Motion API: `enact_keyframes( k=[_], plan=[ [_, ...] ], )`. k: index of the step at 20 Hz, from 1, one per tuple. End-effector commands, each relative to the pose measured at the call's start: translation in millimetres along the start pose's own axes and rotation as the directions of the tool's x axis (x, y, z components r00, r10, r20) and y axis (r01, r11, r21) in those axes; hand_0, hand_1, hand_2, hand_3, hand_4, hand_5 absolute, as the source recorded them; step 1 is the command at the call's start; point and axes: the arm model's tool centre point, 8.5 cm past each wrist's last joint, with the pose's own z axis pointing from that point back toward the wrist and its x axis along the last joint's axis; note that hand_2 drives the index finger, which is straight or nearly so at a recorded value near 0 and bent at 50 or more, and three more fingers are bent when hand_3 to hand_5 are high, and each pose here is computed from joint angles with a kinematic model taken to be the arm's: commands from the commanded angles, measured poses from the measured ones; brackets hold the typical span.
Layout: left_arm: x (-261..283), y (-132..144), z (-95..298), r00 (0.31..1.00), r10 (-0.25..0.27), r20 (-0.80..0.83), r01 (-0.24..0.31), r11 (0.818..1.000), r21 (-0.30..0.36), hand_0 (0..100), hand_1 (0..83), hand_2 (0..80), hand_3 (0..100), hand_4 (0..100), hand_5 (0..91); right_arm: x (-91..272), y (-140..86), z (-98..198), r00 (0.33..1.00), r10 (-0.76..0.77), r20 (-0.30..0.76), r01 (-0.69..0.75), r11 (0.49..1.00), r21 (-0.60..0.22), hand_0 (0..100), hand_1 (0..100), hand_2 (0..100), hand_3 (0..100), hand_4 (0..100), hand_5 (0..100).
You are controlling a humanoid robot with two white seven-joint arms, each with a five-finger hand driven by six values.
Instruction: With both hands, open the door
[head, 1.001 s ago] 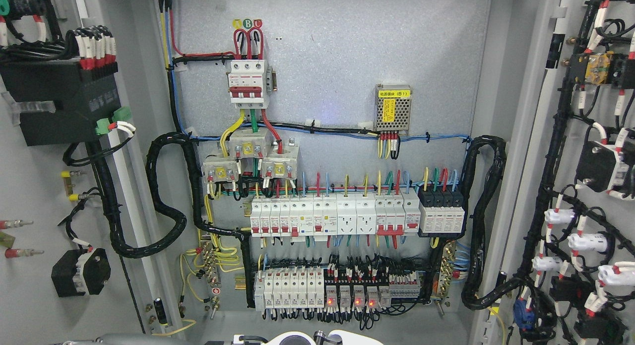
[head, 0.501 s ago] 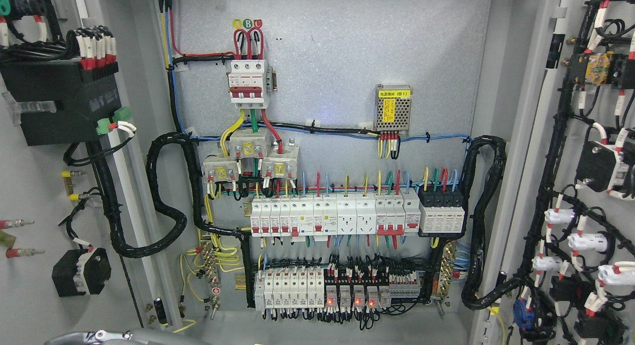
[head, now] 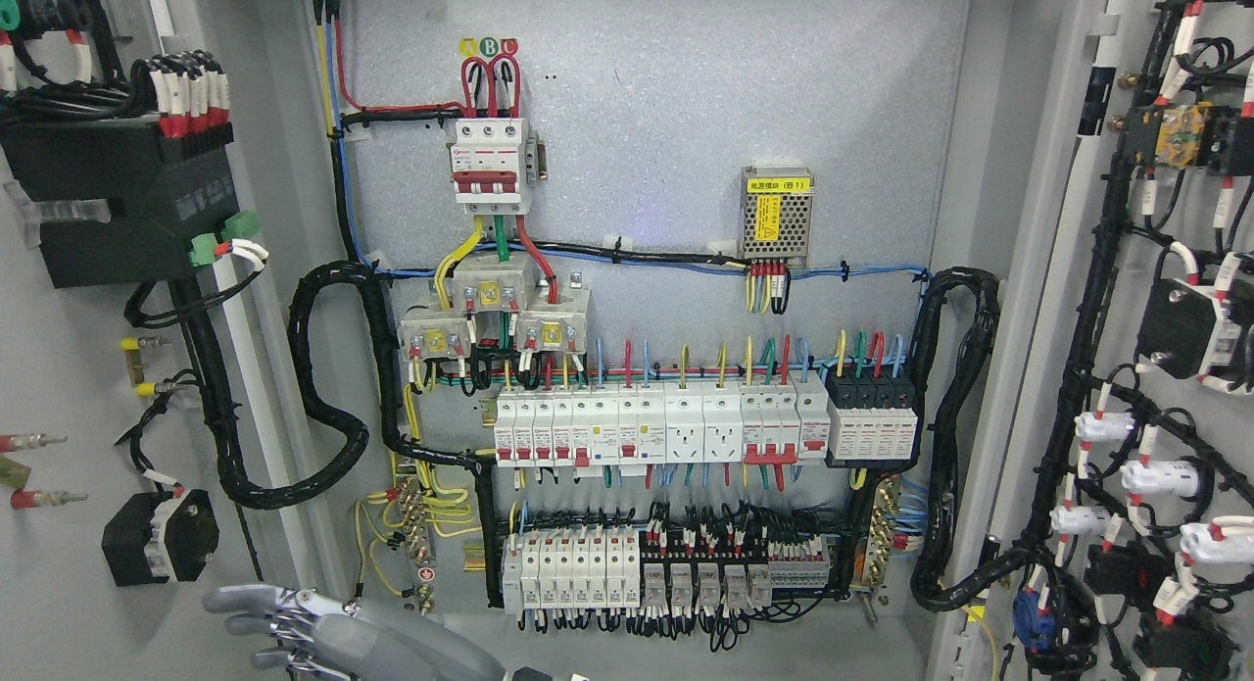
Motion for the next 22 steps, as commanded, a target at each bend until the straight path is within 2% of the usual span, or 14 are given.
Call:
enact_keyframes(
  k=[1,3,6,7,8,10,11,14,16,18,19,20,21,22],
  plan=[
    [129.4,-23.8,47.1,0.878,-0.127,0.461,0.240,0.951,-0.194,29,0.0,2.9,3,3,0.0,20.1,-23.0,42.9,0.992,0.103,0.079,-0.086,0.977,-0.197,22,0,0,0,0,0],
    [145.1,-40.2,74.5,0.806,-0.198,0.557,0.371,0.903,-0.216,29,0.0,2.9,3,3,0.0,15.2,-28.5,60.2,0.992,0.103,0.073,-0.079,0.958,-0.274,22,0,0,0,0,0],
    [180.6,-46.1,118.4,0.669,-0.230,0.707,0.474,0.865,-0.167,29,0.0,2.9,3,3,0.0,8.4,-31.8,86.2,0.989,0.101,0.111,-0.055,0.932,-0.357,22,0,0,0,0,0],
    [193.7,-49.0,133.8,0.608,-0.237,0.758,0.513,0.845,-0.148,29,0.0,2.9,3,3,0.0,9.3,-29.1,93.6,0.985,0.107,0.133,-0.049,0.924,-0.379,22,0,0,0,0,0],
    [206.1,-48.2,150.7,0.540,-0.254,0.802,0.561,0.820,-0.118,29,0.0,2.9,3,3,0.0,10.5,-27.3,98.3,0.984,0.110,0.141,-0.045,0.916,-0.399,22,0,0,0,0,0],
    [216.6,-47.1,176.4,0.457,-0.290,0.841,0.641,0.763,-0.085,29,0.0,2.9,3,3,0.0,0.9,-19.7,113.6,0.986,0.110,0.128,-0.041,0.891,-0.453,22,0,0,0,0,0],
    [217.9,-49.1,182.9,0.439,-0.294,0.849,0.661,0.746,-0.084,29,0.0,2.9,3,3,0.0,-4.4,-17.5,123.3,0.987,0.118,0.113,-0.051,0.877,-0.478,22,0,0,0,0,0],
    [213.6,-64.6,210.6,0.351,-0.289,0.891,0.784,0.611,-0.110,29,0.0,2.9,3,3,0.0,-23.0,-4.1,157.8,0.990,0.136,0.038,-0.096,0.846,-0.525,22,0,0,0,0,0],
    [200.1,-79.4,221.7,0.319,-0.267,0.909,0.850,0.506,-0.150,29,0.0,2.9,3,3,0.0,-34.8,4.0,183.8,0.993,0.118,-0.011,-0.104,0.821,-0.561,22,0,0,0,0,0],
    [193.5,-86.9,229.7,0.303,-0.256,0.918,0.881,0.443,-0.167,29,0.0,2.9,3,3,0.0,-38.7,4.9,216.0,0.991,0.122,-0.048,-0.126,0.781,-0.612,22,0,0,0,0,0],
    [191.5,-88.4,236.1,0.283,-0.255,0.924,0.900,0.404,-0.164,29,0.0,2.9,3,3,0.0,-39.2,5.2,230.7,0.990,0.130,-0.062,-0.139,0.761,-0.634,22,0,0,0,0,0],
    [189.6,-90.8,241.6,0.258,-0.255,0.932,0.921,0.355,-0.158,29,0.0,2.9,3,3,0.0,-38.3,7.2,245.0,0.988,0.138,-0.073,-0.152,0.741,-0.654,22,0,0,0,0,0],
    [188.0,-93.3,249.4,0.221,-0.250,0.943,0.944,0.297,-0.143,29,0.0,2.9,3,3,0.0,-39.9,11.3,256.4,0.988,0.133,-0.083,-0.154,0.724,-0.672,22,0,0,0,0,0],
    [188.3,-94.8,256.5,0.185,-0.241,0.953,0.958,0.259,-0.121,29,0.0,2.9,3,3,0.0,-41.2,14.9,264.3,0.988,0.130,-0.089,-0.155,0.712,-0.684,22,0,0,0,0,0]
  ],
)
